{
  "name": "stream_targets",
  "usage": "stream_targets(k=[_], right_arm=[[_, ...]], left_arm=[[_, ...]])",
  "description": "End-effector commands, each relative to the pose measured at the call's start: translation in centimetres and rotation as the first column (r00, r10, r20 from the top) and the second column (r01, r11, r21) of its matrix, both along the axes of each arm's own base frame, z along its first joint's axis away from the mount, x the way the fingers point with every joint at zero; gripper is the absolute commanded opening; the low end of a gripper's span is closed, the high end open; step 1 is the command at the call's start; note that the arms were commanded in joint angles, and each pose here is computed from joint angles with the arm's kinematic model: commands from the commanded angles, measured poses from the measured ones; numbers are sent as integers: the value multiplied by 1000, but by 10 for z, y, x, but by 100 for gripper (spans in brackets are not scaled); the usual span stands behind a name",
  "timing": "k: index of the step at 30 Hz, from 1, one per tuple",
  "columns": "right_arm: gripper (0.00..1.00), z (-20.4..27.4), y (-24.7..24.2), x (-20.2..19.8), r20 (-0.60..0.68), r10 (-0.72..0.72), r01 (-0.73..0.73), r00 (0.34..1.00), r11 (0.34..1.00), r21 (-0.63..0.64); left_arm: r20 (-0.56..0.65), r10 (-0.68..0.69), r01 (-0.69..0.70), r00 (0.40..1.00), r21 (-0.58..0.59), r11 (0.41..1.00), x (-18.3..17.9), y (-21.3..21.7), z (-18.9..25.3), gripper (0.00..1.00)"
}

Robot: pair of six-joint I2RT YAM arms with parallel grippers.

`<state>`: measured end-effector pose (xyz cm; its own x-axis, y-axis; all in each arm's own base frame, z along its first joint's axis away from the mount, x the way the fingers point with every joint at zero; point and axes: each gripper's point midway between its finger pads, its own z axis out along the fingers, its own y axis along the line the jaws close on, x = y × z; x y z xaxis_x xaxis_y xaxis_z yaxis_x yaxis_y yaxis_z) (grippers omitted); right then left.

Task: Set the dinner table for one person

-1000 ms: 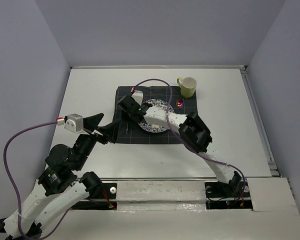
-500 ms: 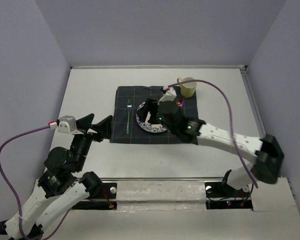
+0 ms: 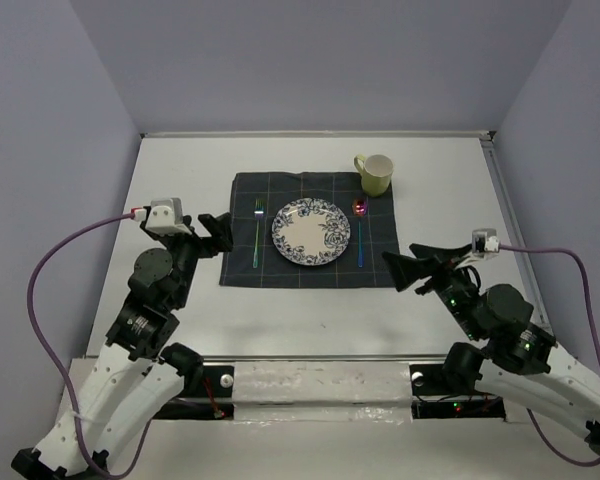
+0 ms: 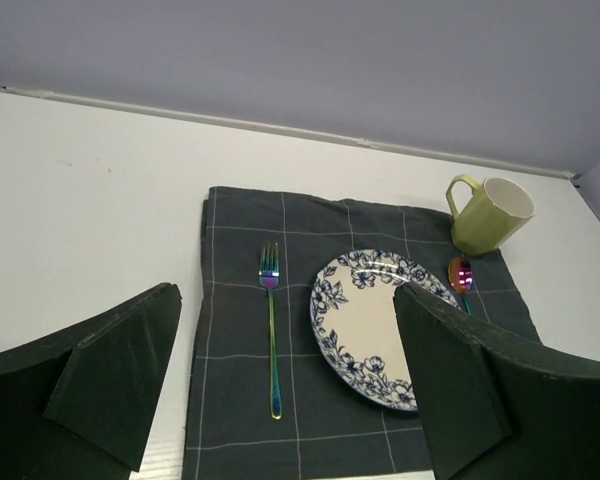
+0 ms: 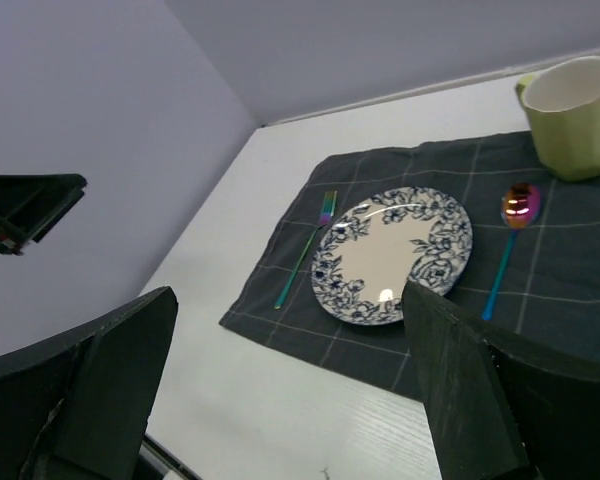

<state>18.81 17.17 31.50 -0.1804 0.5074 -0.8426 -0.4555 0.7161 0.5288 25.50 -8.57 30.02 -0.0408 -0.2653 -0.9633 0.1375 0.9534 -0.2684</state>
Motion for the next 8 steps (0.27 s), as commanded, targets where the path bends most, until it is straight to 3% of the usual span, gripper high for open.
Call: stream_targets(k=[1, 8], right_arm=[[100, -19, -32, -2, 40, -88, 90, 995, 994, -63], [100, 10, -40, -5, 93, -95, 100, 991, 993, -57]], left_arm=[[84, -80, 83, 993, -38, 996, 6, -11, 24, 99], [92, -133, 137, 987, -45, 990, 8, -18, 26, 99]])
